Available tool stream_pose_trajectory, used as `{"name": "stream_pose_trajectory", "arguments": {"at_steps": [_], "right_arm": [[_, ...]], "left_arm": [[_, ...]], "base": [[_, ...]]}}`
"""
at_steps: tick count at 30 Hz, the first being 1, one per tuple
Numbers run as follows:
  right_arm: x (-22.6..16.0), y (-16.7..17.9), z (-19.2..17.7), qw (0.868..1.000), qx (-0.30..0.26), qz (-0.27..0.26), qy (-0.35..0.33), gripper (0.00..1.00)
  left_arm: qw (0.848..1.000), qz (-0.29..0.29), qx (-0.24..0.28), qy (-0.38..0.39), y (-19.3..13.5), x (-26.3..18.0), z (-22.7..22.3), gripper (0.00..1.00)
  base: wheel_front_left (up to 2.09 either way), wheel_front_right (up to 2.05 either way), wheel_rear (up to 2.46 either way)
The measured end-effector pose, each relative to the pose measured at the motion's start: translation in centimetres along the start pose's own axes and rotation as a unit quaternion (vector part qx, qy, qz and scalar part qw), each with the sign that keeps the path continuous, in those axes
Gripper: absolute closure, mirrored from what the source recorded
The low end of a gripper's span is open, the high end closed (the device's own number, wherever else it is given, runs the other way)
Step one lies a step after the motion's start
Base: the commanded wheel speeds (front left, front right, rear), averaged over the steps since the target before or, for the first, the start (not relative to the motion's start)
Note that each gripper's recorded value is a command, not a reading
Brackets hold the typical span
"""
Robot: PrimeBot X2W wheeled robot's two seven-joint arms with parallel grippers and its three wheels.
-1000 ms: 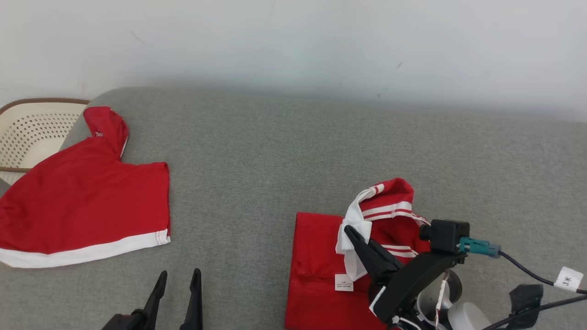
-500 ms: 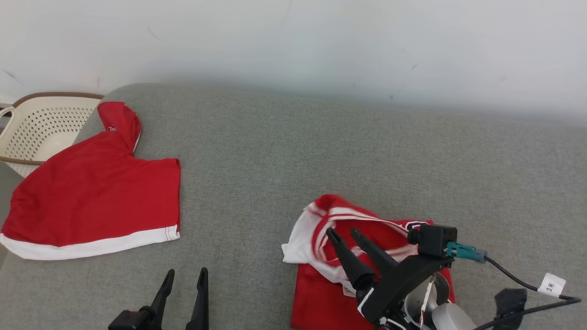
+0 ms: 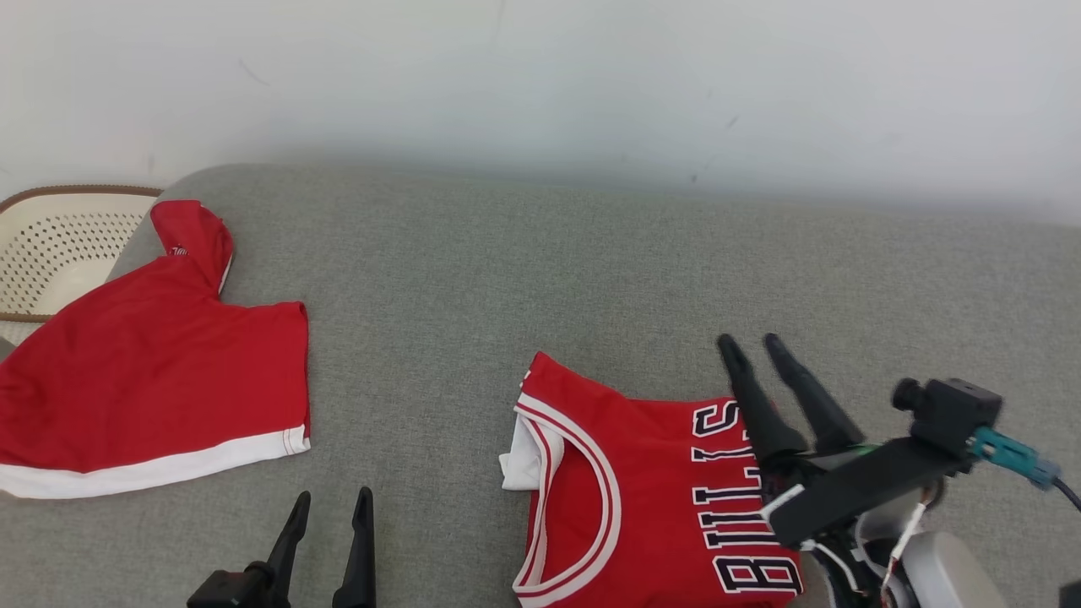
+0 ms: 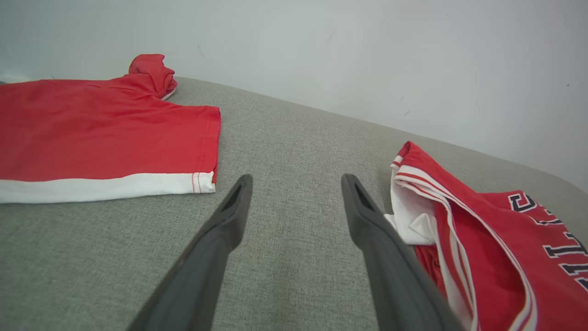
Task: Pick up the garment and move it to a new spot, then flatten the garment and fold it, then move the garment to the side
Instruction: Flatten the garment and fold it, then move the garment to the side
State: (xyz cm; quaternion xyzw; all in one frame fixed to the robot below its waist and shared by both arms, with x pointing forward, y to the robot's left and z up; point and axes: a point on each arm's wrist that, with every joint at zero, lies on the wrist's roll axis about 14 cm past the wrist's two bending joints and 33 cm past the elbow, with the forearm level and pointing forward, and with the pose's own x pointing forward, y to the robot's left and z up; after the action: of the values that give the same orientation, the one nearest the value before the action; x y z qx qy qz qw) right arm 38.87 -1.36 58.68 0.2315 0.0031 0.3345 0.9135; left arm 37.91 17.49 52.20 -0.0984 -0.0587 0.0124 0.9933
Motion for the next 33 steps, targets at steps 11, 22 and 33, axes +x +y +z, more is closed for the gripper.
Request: {"name": "stream_pose_trajectory", "arguments": {"at_steps": [11, 22, 33], "right_arm": [[-3.5, -7.0, 1.3, 0.986, -0.127, -0.108, -0.023, 0.0], [-6.0, -11.1, -4.1, 0.976, -0.112, -0.179, 0.058, 0.0], [-6.0, -13.0, -9.0, 0.968, -0.076, -0.199, 0.135, 0.0]], "left_arm": [[1.0, 0.004, 0.005, -0.008, 0.2, 0.5, 0.4, 0.0], [1.0, 0.005, 0.006, -0.004, 0.2, 0.7, 0.0, 0.0], [1.0, 0.005, 0.007, 0.001, 0.3, 0.9, -0.3, 0.0]], "base": [[0.0, 0.0, 0.0], [0.0, 0.0, 0.0], [0.0, 0.0, 0.0]]}}
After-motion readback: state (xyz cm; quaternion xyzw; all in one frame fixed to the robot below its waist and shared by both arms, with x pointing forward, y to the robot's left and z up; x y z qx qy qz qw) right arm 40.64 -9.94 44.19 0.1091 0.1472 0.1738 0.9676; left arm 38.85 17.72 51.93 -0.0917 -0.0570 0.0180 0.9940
